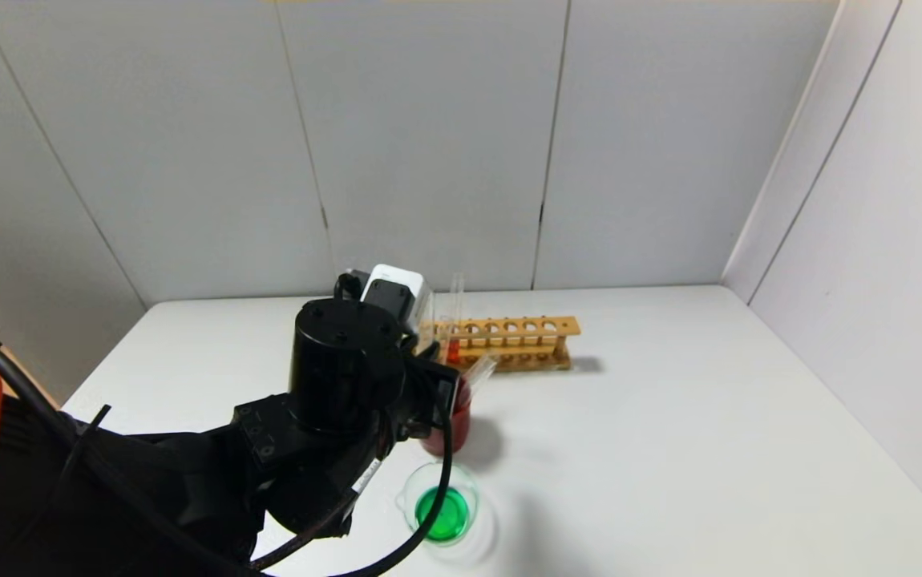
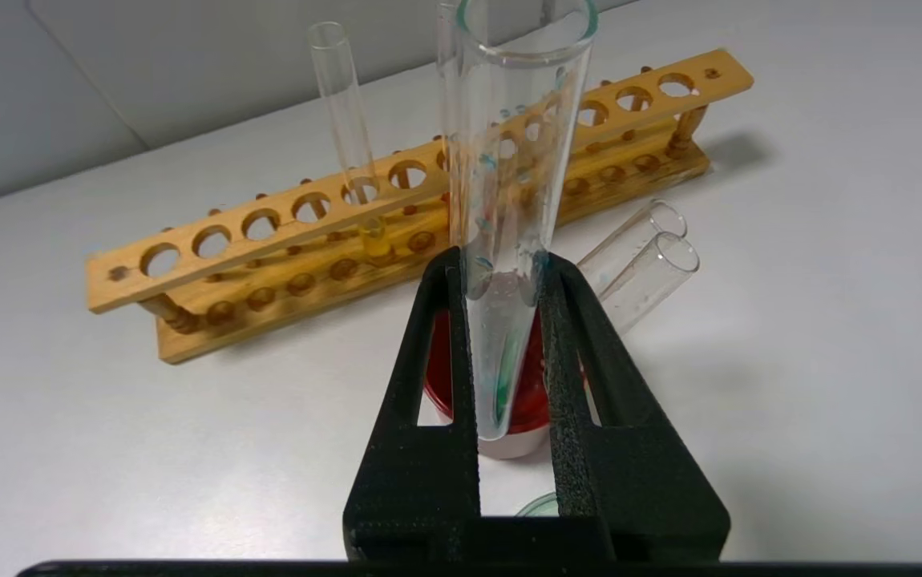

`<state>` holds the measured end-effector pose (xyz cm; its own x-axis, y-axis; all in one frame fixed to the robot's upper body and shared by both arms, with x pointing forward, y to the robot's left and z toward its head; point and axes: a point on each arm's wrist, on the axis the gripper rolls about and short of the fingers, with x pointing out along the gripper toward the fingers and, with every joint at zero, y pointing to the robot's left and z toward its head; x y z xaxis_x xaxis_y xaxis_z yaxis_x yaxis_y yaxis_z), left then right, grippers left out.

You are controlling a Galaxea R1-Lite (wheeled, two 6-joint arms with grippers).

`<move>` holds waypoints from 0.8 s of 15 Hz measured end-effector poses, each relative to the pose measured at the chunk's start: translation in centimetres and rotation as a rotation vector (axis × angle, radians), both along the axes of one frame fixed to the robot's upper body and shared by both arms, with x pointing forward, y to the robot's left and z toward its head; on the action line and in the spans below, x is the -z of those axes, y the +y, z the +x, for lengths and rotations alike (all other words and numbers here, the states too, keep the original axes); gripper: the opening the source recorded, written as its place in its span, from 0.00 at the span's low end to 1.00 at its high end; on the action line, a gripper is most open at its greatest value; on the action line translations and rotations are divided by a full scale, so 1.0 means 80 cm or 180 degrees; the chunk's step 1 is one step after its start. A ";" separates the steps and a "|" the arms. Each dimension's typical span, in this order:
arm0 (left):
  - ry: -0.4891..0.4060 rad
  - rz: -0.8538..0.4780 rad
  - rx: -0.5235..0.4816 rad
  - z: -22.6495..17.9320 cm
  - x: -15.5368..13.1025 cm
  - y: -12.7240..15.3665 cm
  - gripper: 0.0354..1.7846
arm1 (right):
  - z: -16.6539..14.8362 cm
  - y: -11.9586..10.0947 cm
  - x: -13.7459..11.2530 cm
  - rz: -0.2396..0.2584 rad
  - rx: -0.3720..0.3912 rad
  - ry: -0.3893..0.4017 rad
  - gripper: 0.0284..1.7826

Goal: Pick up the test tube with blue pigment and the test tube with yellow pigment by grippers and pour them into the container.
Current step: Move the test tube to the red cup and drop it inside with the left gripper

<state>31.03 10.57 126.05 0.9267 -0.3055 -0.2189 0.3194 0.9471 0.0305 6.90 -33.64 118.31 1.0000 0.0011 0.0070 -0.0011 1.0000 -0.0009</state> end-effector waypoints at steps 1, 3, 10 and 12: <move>0.0013 -0.0038 -0.0044 0.006 0.002 0.002 0.15 | 0.000 0.000 0.000 0.0001 0.0000 0.0000 0.98; -0.0058 -0.0131 -0.0113 0.021 0.003 0.001 0.15 | 0.000 0.000 0.000 0.0001 0.0000 0.0000 0.98; -0.0002 -0.0115 -0.0099 0.044 0.030 -0.005 0.15 | 0.000 0.000 0.000 0.0000 0.0000 0.0001 0.98; 0.0036 -0.0081 -0.0107 0.043 0.039 -0.003 0.15 | 0.000 0.000 0.000 0.0000 0.0000 0.0001 0.98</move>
